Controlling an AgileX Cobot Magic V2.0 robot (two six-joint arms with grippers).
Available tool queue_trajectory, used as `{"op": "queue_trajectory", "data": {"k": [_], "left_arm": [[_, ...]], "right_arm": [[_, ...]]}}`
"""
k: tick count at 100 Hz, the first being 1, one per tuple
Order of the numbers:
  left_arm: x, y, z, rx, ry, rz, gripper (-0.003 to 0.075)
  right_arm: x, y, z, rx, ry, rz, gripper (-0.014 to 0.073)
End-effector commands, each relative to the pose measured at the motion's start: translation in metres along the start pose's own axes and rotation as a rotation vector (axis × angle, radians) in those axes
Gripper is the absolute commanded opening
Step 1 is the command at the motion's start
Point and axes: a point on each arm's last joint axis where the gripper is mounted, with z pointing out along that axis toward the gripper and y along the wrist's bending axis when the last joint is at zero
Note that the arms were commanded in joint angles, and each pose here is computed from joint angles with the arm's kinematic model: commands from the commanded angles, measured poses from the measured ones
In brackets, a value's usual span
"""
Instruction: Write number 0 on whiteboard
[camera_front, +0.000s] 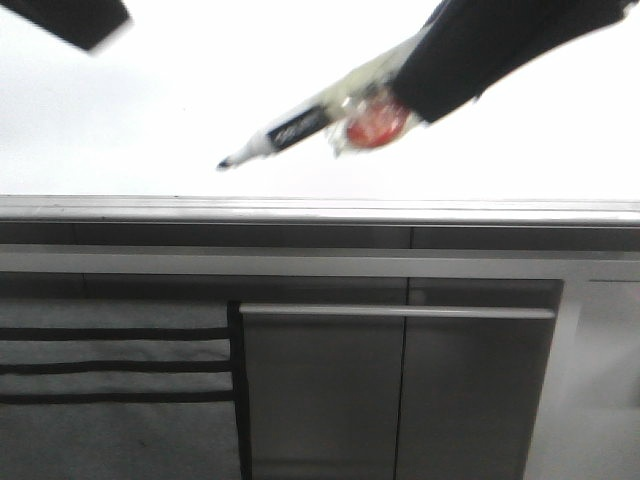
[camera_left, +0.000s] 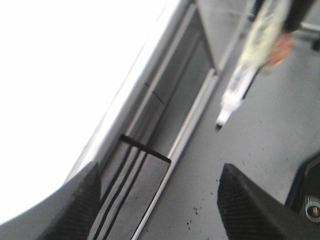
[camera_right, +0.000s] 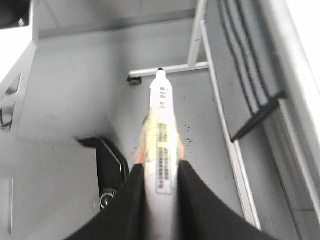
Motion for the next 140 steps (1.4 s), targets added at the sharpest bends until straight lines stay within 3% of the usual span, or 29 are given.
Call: {"op": "queue_trajectory", "data": {"k": [1,18,31,38,49,70,114,125,140], "left_arm": [[-0.005,0.016,-0.027,-0.096,-0.112,-0.118,0.0461],[0.011,0.028,-0.049,-0.182,-0.148,-0.329,0.0461],[0.027,0.026,-0.054,-0.211,-0.152,-0.424,0.0461],[0.036,0.021,-0.053,-0.212,-0.158,-0.445,0.0461],[0.043,0.015,-0.047,-0.207,-0.219,-0.466,0.0461],[0.044,0.015,-0.039,-0.222,-0.285,-0.467,0.0461],[0.042,0.016,-0.034,-0.222,-0.285,-0.466,0.0461],[0.041,0.017,-0.033,-0.223,-0.290,-0.466,0.0461],[0.041,0.017,-0.032,-0.223,-0.288,-0.466,0.0461]], "right_arm": [[-0.012,-0.001,-0.028,0.090,-0.107,0.125,0.0057],[-0.002,-0.005,-0.050,0.179,-0.151,0.403,0.0057],[0.011,-0.001,-0.057,0.263,-0.196,0.528,0.0057],[0.019,-0.001,-0.061,0.364,-0.254,0.587,0.0057],[0.029,-0.001,-0.062,0.476,-0.315,0.608,0.0057],[0.042,0.005,-0.049,0.413,-0.239,0.626,0.0057],[0.042,0.001,-0.049,0.452,-0.269,0.642,0.0057],[0.041,-0.010,-0.044,0.448,-0.322,0.720,0.0057],[0.033,-0.036,-0.032,0.398,-0.284,0.745,0.0057]]}}
